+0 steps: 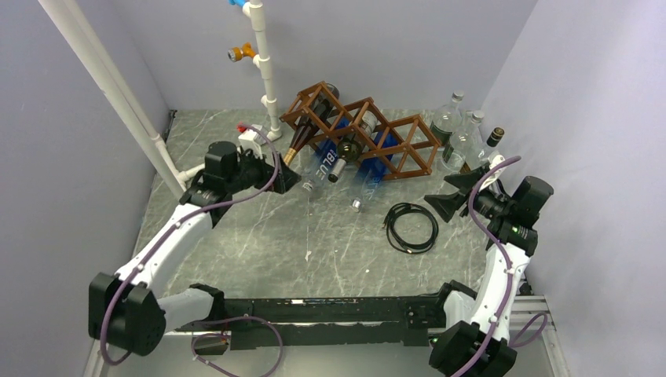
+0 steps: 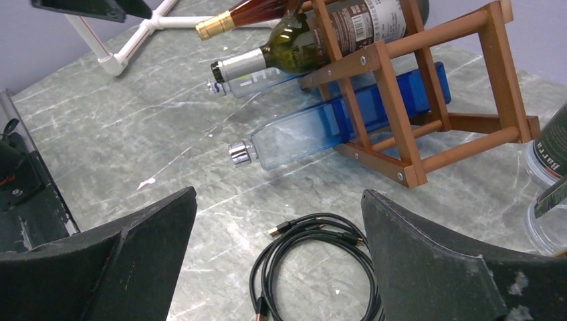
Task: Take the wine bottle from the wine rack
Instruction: Place the wine bottle at the center of the board.
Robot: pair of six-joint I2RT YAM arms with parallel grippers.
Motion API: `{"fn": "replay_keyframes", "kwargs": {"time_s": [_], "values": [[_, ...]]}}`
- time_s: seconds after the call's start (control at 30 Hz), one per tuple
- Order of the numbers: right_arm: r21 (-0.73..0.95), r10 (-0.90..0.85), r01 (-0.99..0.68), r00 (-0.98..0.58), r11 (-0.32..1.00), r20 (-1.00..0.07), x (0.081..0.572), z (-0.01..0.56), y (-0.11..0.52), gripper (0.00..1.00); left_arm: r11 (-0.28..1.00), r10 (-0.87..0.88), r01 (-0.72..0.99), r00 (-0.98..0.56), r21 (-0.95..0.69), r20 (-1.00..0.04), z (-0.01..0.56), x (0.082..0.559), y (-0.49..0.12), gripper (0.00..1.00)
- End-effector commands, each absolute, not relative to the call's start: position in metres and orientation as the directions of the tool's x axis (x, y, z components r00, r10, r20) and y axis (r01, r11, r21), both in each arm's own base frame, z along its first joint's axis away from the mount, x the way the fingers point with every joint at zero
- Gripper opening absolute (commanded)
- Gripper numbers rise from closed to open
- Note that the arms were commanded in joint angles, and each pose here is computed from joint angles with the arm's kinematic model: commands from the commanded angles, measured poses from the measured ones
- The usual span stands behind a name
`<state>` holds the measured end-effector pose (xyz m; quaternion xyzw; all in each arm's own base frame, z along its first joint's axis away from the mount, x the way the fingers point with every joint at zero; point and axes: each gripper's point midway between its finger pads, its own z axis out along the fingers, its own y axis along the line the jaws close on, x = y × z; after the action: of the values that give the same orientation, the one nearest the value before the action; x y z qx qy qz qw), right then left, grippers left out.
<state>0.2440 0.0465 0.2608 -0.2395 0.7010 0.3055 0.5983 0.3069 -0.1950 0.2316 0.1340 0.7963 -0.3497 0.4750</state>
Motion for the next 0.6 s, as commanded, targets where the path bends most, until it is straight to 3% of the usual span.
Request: {"fn": "replay_keyframes", "kwargs": {"time_s": [0.0,0.23,0.57], "values": [[0.108,0.013,-0.72,-0.136,0.685,-0.991,0.245,0.265,0.049,0.96,0.768,-0.144,0.509,-0.455,-0.389,-0.879,0.253,0.343,-0.191,0.99],[0.092,-0.008,-0.721,-0.134,0.687,-0.991,0.246,0.262,0.051,0.96,0.822,-0.057,0.492,-0.428,-0.285,-0.902,0.244,0.379,-0.186,1.0],[0.075,-0.032,-0.733,-0.131,0.676,-0.991,0.248,0.26,0.057,0.96,0.821,-0.058,0.506,-0.385,-0.264,-0.921,0.254,0.387,-0.181,0.99]]}}
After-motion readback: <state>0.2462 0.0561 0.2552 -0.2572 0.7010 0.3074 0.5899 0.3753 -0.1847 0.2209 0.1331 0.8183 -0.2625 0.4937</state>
